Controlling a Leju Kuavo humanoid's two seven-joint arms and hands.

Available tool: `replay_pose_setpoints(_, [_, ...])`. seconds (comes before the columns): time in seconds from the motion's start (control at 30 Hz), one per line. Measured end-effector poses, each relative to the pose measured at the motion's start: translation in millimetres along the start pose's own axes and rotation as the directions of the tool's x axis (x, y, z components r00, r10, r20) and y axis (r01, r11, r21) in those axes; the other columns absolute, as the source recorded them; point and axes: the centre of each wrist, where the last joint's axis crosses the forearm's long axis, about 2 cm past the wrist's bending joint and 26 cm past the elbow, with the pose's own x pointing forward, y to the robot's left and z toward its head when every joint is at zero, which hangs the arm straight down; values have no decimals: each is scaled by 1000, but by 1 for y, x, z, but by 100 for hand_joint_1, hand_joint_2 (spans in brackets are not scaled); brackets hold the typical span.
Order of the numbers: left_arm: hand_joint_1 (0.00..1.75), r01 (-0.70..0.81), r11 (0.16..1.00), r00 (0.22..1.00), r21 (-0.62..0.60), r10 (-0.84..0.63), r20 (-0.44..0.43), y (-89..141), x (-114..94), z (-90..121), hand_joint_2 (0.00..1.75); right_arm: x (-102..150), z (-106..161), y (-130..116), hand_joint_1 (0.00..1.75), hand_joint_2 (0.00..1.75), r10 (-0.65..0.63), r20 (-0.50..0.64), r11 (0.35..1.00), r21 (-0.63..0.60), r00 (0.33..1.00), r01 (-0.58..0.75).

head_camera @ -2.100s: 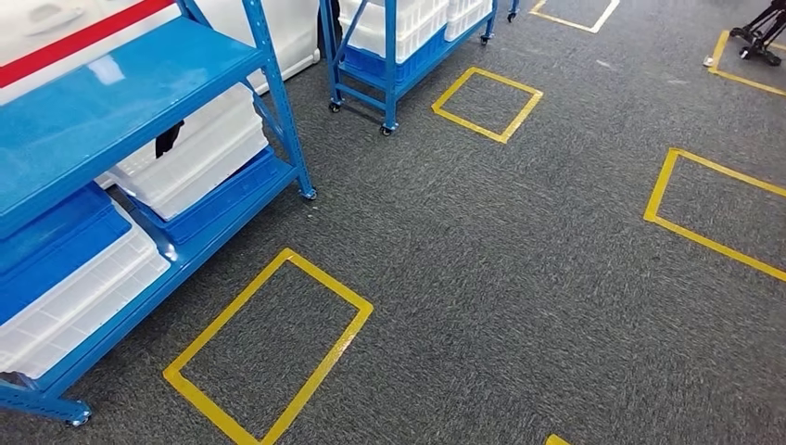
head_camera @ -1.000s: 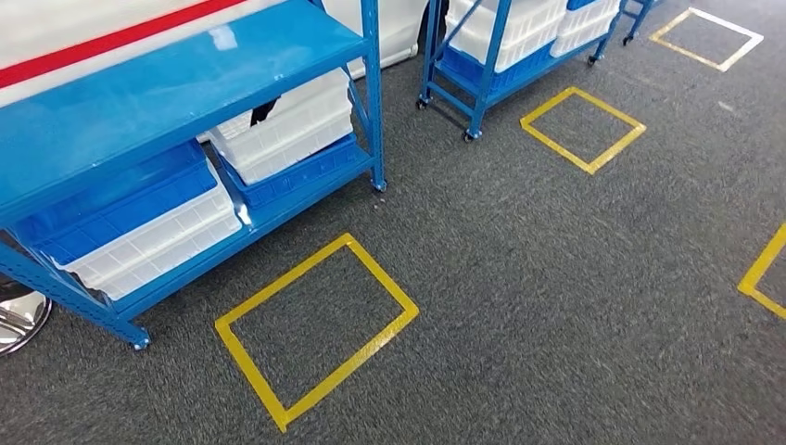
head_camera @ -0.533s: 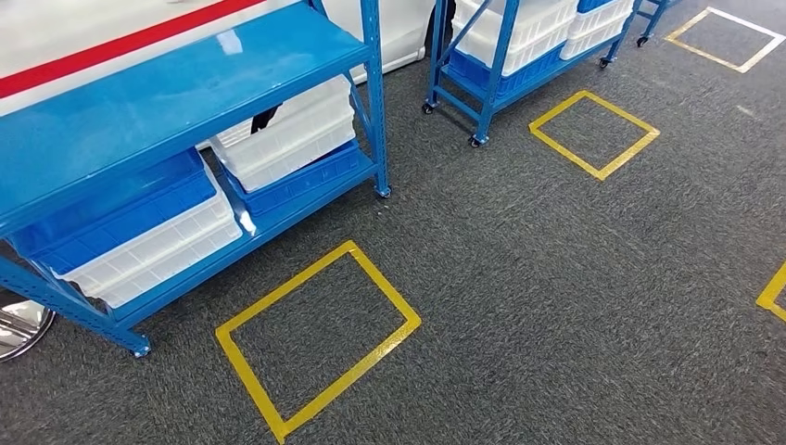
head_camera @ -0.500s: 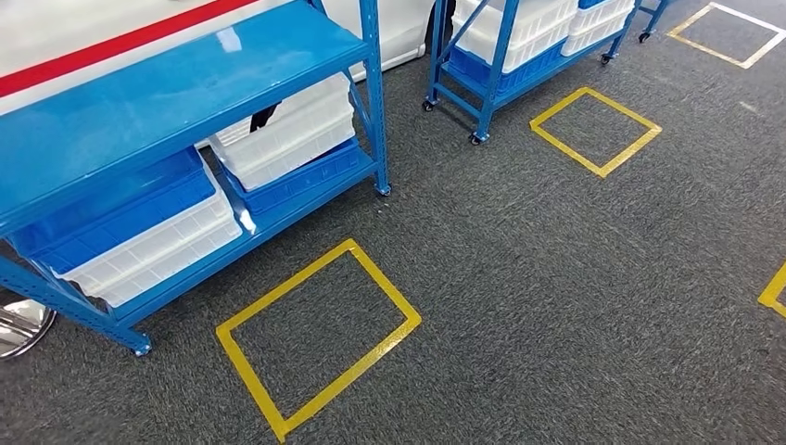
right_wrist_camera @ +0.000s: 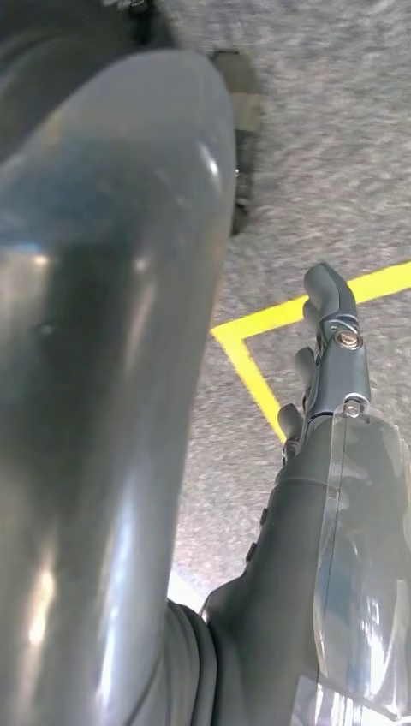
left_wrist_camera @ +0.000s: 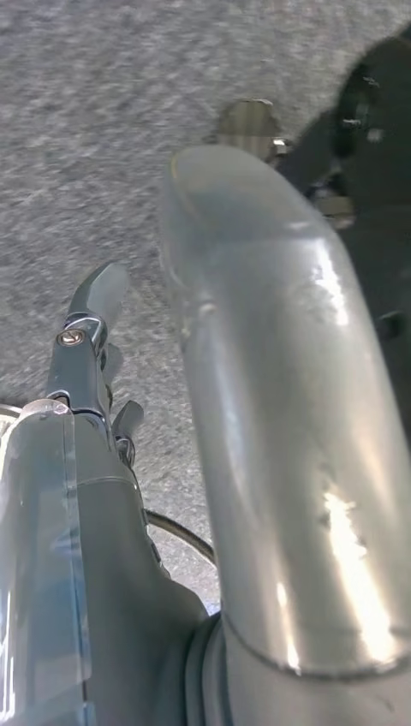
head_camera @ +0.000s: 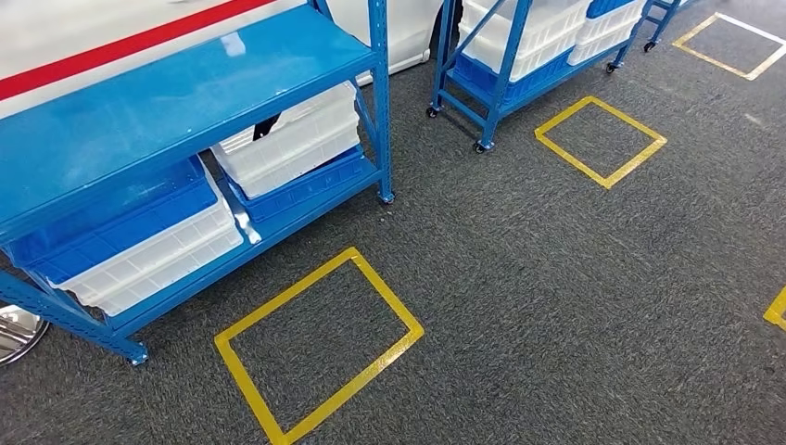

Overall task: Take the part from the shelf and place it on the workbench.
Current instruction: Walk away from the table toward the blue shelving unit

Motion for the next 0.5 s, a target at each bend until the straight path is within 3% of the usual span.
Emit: replay_pose_setpoints(0.5, [0,0,1000,1000,-4,0,3,-2,3,-1,0,-3,0,-2,0,0,0,-8,1000,-3,1000,0])
